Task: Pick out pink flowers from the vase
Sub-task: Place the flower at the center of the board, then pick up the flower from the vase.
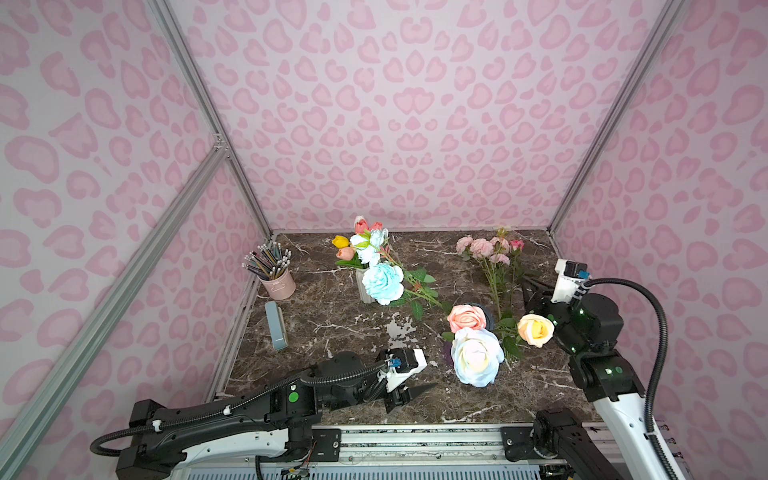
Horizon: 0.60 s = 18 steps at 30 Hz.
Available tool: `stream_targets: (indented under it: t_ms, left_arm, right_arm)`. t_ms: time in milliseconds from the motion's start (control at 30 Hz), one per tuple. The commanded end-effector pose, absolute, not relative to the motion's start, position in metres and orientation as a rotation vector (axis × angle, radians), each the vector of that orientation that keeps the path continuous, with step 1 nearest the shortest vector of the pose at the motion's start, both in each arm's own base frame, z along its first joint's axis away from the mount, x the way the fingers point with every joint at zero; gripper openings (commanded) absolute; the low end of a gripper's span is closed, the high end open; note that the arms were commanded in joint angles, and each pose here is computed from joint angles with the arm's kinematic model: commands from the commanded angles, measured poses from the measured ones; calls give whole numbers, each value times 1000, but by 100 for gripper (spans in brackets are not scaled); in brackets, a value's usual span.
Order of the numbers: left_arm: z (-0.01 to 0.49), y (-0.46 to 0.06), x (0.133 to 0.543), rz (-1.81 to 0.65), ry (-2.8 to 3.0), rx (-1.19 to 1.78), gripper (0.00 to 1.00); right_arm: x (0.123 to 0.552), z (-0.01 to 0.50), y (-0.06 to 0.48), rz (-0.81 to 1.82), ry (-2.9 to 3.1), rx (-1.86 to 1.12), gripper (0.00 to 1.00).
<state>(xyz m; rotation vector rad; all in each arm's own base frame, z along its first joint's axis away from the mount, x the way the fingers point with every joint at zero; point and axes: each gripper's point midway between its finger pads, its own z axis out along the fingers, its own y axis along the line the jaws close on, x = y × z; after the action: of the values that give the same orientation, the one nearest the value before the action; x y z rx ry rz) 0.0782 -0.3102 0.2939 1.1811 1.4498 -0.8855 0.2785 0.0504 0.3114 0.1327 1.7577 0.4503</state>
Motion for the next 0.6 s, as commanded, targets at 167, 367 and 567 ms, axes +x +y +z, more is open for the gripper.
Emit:
stream_targets:
  t_ms: [167,367,567]
  left_arm:
    - [322,-320,86,-933,1386,1067,52]
    - [320,-309,102,-880,1420,964,52]
    - [321,-318,100,-904,1402,994,50]
  right_arm:
    - [225,312,62,612,1702,126,21]
    - [202,296,74,636,1765,25,12]
    - [196,291,82,629,1809,-69,12]
